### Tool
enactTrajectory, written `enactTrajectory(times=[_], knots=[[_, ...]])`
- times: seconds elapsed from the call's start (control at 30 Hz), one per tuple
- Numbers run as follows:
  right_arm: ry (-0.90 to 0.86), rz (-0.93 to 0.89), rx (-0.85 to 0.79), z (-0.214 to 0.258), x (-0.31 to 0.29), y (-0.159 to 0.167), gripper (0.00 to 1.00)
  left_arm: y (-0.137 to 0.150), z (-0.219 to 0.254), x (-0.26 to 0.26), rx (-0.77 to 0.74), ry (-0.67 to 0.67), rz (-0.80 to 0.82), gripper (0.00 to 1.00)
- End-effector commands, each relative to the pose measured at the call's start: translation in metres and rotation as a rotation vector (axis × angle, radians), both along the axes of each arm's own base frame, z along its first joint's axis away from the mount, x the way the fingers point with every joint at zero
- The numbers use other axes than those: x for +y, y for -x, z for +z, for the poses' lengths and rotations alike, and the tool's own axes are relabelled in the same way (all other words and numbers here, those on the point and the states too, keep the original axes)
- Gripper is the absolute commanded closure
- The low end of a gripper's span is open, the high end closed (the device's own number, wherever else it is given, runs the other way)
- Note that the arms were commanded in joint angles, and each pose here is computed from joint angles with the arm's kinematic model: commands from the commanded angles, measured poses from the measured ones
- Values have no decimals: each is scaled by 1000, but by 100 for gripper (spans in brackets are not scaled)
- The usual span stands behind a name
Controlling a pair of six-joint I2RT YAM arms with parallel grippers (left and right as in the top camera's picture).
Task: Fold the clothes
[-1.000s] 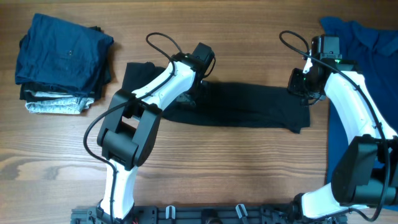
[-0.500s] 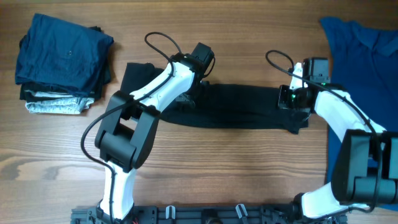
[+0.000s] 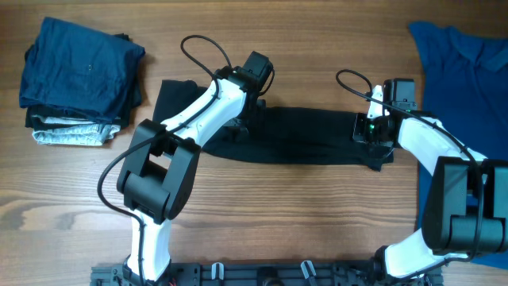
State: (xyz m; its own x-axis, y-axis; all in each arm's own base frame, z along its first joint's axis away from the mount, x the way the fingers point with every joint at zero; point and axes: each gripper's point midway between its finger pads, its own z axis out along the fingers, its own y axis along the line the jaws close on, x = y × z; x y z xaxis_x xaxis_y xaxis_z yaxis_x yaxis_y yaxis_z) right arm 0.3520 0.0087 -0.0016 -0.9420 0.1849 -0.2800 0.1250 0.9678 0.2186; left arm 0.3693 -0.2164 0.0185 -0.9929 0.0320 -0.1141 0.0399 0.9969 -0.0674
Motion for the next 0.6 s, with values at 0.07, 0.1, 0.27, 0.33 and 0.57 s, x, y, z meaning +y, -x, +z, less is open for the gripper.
enactTrajectory(times=[0.07, 0.1, 0.27, 0.33, 0.57], knots=[[19, 3, 59, -20, -3, 10, 96, 31, -4, 20, 85, -74, -31, 96], [19, 3, 59, -20, -3, 10, 95, 35, 1, 23, 93, -81, -56, 96], [19, 3, 60, -20, -3, 10, 95, 45, 10, 32, 110, -111, -58, 96], [19, 3, 61, -20, -3, 10, 95, 46, 2, 33, 106, -109, -57, 96], [20, 10, 67, -20, -3, 12, 96, 64, -22, 49, 134, -156, -51, 96]])
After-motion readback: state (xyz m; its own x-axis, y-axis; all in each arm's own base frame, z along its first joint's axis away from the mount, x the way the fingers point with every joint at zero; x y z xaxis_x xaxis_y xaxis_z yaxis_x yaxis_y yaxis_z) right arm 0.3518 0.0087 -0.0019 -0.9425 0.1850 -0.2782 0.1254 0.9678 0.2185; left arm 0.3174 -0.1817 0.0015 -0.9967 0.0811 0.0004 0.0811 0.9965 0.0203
